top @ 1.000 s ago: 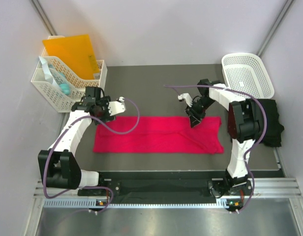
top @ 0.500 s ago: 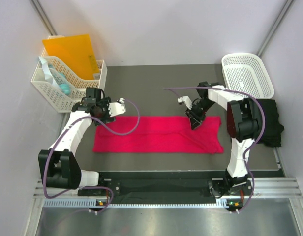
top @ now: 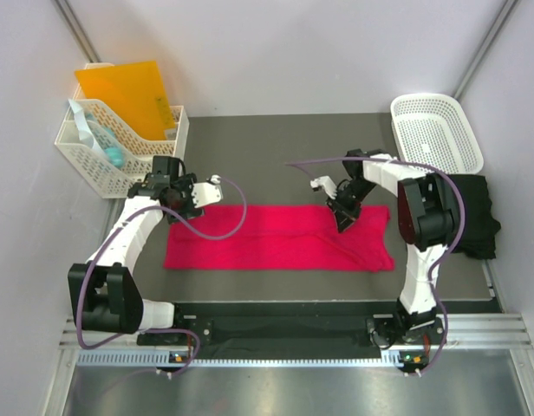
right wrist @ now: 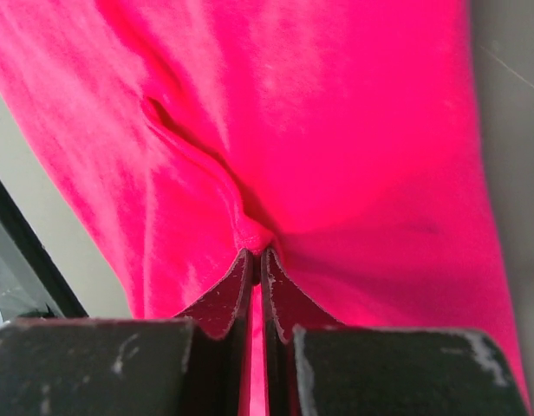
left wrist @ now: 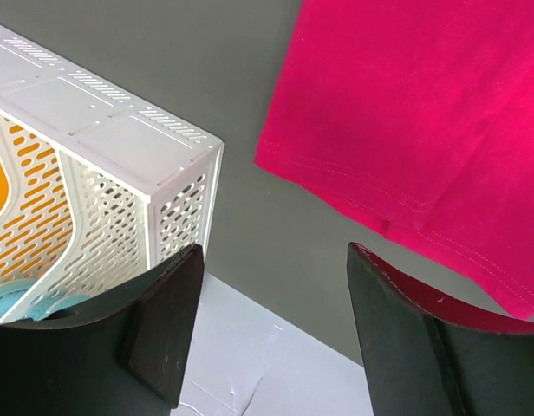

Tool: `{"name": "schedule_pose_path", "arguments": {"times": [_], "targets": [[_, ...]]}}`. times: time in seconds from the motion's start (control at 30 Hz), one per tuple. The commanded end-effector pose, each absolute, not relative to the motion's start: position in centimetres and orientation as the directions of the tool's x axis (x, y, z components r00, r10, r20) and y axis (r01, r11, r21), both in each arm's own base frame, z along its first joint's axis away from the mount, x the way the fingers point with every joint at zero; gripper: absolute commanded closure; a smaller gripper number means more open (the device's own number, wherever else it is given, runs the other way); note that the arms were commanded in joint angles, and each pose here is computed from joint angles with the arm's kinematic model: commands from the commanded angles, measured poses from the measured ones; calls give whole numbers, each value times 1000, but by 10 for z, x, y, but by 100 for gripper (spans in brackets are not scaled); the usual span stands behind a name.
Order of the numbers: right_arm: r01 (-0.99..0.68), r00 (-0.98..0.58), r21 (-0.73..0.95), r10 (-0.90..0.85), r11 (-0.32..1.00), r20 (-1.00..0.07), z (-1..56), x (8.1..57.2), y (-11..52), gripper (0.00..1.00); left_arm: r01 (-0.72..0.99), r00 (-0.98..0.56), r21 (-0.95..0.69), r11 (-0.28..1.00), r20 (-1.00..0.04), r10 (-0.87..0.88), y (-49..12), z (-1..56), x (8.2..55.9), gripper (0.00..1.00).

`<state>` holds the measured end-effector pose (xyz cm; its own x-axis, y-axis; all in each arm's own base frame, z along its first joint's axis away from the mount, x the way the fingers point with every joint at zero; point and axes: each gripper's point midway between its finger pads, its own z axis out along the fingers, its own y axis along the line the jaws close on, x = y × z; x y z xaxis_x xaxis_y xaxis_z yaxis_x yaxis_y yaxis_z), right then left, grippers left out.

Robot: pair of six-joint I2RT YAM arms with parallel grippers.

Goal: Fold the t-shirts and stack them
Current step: Fold the tshirt

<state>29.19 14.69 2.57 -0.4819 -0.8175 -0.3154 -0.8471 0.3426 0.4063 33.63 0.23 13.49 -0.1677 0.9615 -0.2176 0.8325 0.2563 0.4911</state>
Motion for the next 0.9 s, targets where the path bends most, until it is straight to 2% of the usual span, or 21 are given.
{"name": "schedule_pose_path", "arguments": {"times": [0.0,0.27,0.87], "targets": [[-893,-396,366,-842,261,-366,54,283,163,100,831,-136,501,242,-238,962,-6,135,340,28],[-924,-310,334,-878,187,-365,77,267,174,100,838,-127,494,231,-235,964,-8,133,340,28],[-927,-162,373,-943,44,-292,87,207,178,98,846,-116,487,219,-233,966,-12,131,341,28]]}}
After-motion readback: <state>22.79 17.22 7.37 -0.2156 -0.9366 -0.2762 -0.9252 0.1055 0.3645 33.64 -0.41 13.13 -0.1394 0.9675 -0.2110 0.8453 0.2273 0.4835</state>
